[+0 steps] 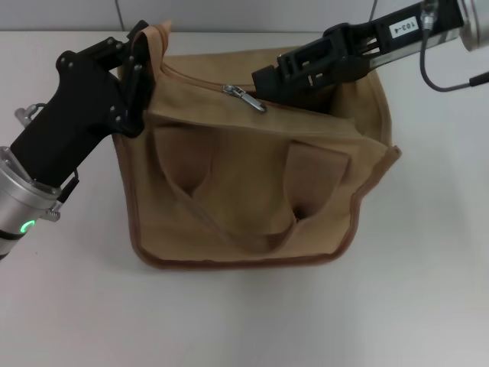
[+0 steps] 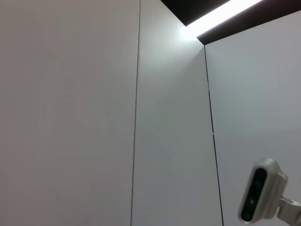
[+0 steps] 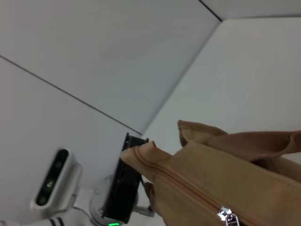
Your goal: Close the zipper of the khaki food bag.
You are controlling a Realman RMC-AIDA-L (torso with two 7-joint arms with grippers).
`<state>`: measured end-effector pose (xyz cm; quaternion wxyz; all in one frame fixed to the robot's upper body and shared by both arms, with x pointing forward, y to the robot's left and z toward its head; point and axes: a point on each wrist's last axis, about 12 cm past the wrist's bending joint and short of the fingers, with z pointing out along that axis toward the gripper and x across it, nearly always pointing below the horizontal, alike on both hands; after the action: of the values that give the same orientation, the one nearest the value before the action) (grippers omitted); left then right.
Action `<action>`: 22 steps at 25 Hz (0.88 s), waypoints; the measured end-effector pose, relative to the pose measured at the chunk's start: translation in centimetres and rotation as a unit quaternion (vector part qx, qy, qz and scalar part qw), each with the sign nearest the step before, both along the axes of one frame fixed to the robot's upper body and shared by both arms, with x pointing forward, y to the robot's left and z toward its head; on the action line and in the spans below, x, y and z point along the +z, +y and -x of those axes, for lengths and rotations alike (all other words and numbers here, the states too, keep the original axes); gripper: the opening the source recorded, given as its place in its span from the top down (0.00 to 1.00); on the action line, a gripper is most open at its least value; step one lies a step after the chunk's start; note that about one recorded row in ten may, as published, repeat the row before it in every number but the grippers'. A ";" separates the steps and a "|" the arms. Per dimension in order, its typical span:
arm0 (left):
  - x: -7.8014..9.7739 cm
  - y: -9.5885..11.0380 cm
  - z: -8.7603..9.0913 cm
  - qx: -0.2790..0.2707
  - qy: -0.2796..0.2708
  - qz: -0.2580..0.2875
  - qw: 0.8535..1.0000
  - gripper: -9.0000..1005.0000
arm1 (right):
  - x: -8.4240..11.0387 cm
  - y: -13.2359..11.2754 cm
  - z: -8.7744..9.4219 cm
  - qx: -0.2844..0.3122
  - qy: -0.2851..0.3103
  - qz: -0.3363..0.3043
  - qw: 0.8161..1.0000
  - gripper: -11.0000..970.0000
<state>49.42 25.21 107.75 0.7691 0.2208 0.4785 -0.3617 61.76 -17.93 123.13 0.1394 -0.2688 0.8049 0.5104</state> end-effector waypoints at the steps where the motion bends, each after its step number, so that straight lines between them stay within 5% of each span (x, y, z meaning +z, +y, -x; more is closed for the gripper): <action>1: 0.0 0.0 -0.1 -0.001 -0.001 0.000 1.000 0.97 | 0.9 0.9 -0.4 0.009 -0.006 0.032 0.999 0.43; 11: 0.0 0.0 0.0 0.000 0.000 0.000 1.000 0.97 | 2.5 3.3 -1.2 0.027 -0.027 0.074 0.997 0.43; 22: 0.0 0.0 -0.1 -0.001 -0.001 0.000 1.000 0.97 | 2.3 3.2 -1.0 0.029 -0.021 0.073 0.997 0.43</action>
<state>49.48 25.16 107.79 0.7692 0.2215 0.4777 -0.3622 62.81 -14.72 125.38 0.1214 -0.3121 0.8285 0.4488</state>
